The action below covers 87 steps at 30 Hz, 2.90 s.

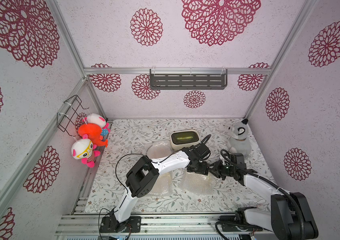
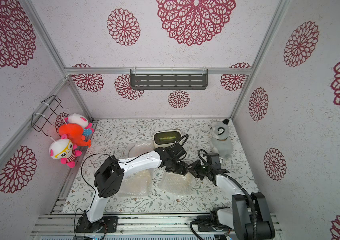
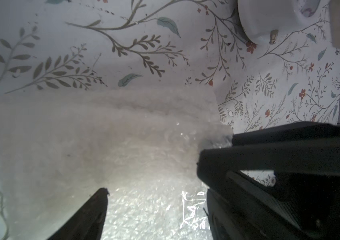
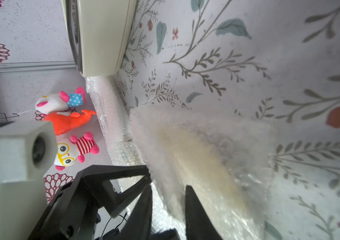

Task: Unpack dinner plates from bubble wrap
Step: Unwrap the bubble wrap at the center of the board.

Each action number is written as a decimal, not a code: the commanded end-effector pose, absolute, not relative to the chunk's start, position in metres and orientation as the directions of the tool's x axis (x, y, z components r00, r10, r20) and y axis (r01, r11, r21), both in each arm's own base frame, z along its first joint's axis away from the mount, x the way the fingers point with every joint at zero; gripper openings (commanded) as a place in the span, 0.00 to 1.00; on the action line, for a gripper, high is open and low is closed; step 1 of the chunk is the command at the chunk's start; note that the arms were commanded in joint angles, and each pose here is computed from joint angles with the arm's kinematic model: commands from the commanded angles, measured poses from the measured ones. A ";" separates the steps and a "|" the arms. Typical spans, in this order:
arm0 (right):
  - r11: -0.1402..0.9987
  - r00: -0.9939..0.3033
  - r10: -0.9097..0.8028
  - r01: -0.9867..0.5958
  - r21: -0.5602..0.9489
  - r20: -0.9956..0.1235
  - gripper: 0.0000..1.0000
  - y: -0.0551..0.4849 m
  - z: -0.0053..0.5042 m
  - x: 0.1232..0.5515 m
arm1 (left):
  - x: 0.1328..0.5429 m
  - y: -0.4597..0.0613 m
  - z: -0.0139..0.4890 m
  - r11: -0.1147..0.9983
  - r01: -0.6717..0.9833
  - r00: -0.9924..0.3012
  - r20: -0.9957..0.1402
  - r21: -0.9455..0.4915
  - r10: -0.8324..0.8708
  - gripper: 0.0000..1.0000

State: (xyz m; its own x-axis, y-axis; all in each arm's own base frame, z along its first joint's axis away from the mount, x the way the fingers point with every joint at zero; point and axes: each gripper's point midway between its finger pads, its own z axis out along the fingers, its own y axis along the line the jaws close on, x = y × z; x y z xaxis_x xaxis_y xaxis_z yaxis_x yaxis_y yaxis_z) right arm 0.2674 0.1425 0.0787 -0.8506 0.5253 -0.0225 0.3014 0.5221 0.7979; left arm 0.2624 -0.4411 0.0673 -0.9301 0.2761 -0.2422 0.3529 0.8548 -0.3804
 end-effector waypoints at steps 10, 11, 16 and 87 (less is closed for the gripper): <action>0.580 -0.791 0.601 0.331 0.744 -0.117 0.45 0.100 0.092 0.243 | 0.275 -0.459 0.079 0.839 0.368 -0.922 -0.273 -0.402 0.273 0.79; 0.585 -0.789 0.603 0.335 0.738 -0.120 0.45 0.097 0.092 0.240 | 0.276 -0.459 0.080 0.839 0.372 -0.920 -0.274 -0.396 0.279 0.79; 0.613 -0.783 0.616 0.410 0.675 -0.084 0.45 0.083 0.075 0.221 | 0.279 -0.460 0.075 0.858 0.380 -0.917 -0.257 -0.344 0.304 0.82; 0.521 -0.817 0.576 0.349 0.779 -0.019 0.40 0.100 0.047 0.242 | 0.285 -0.473 0.047 0.891 0.414 -0.904 -0.197 -0.188 0.378 0.08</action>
State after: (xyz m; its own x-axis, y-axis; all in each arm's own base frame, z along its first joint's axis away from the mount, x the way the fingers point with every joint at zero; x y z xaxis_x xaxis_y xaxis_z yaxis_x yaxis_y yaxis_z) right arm 0.2376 0.0959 0.0414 -0.8111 0.5846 -0.0189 0.3760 0.5459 0.7488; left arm 0.2787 -0.4662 0.0271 -0.9007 0.4052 -0.1564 0.4263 0.8939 -0.1387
